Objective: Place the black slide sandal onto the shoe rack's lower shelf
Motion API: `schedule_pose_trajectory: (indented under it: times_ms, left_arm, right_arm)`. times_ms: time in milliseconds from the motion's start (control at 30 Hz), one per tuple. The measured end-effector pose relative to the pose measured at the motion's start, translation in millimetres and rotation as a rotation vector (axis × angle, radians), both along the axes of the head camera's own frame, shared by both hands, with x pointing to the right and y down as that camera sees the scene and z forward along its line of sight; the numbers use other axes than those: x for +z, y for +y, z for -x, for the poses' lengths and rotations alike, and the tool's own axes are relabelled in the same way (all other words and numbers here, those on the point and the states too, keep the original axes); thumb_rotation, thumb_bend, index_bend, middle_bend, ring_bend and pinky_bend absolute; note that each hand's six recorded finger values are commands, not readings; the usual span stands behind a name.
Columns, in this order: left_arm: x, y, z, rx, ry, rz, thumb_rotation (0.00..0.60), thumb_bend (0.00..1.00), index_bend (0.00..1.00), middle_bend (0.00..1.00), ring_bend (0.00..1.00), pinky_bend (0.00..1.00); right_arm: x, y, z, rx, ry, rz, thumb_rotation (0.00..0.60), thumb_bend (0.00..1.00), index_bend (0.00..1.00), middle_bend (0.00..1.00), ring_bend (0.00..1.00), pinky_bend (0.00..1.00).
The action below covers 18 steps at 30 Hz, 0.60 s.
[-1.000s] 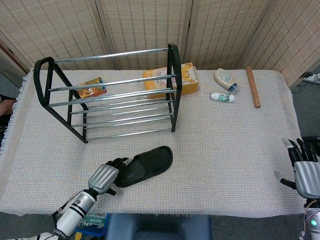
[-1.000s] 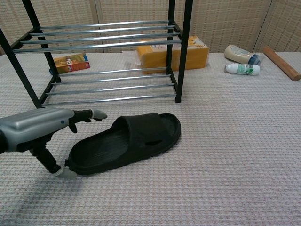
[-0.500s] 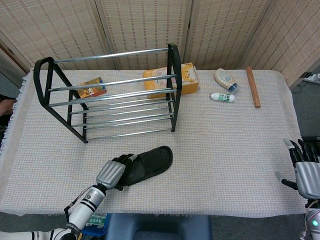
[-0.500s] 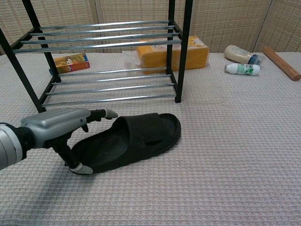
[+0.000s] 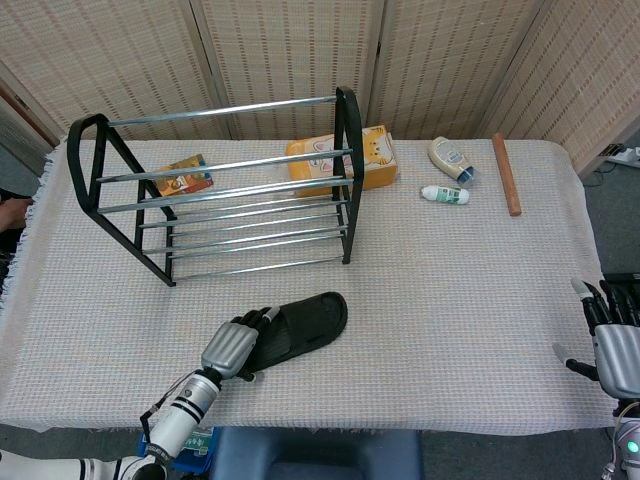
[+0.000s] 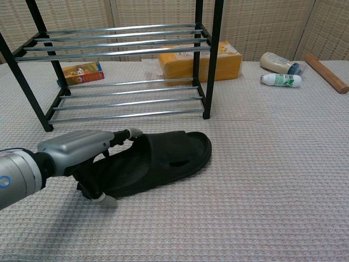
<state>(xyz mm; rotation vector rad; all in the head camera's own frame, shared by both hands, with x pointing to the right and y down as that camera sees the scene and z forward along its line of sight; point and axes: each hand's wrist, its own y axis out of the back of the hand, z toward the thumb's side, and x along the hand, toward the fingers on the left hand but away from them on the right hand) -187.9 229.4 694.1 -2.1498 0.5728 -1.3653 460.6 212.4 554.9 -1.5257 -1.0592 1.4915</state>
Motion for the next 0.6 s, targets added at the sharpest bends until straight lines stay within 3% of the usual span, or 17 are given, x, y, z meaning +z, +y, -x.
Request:
schedule_pose_trajectory:
  times_ms: [200, 500, 600]
  left_arm:
    - [7.5, -0.3, -1.1, -0.036, 0.001, -0.009, 0.6, 0.11, 0.16, 0.14, 0.19, 0.34]
    - [8.4, -7.8, -1.8, -0.135, 0.046, -0.076, 0.6, 0.11, 0.38, 0.36, 0.38, 0.48]
    - [8.2, -9.2, -2.1, -0.146, 0.061, -0.096, 0.6, 0.11, 0.41, 0.39, 0.4, 0.5]
  right_arm:
    - [0.6, 0.1, -0.4, 0.001, -0.001, 0.002, 0.6, 0.2, 0.0, 0.11, 0.02, 0.0]
    - [0.9, 0.2, -1.2, 0.004, 0.0, 0.002, 0.6, 0.2, 0.0, 0.11, 0.02, 0.0]
    - [1.2, -0.4, -0.8, 0.003, 0.0, 0.001, 0.6, 0.2, 0.0, 0.11, 0.02, 0.0]
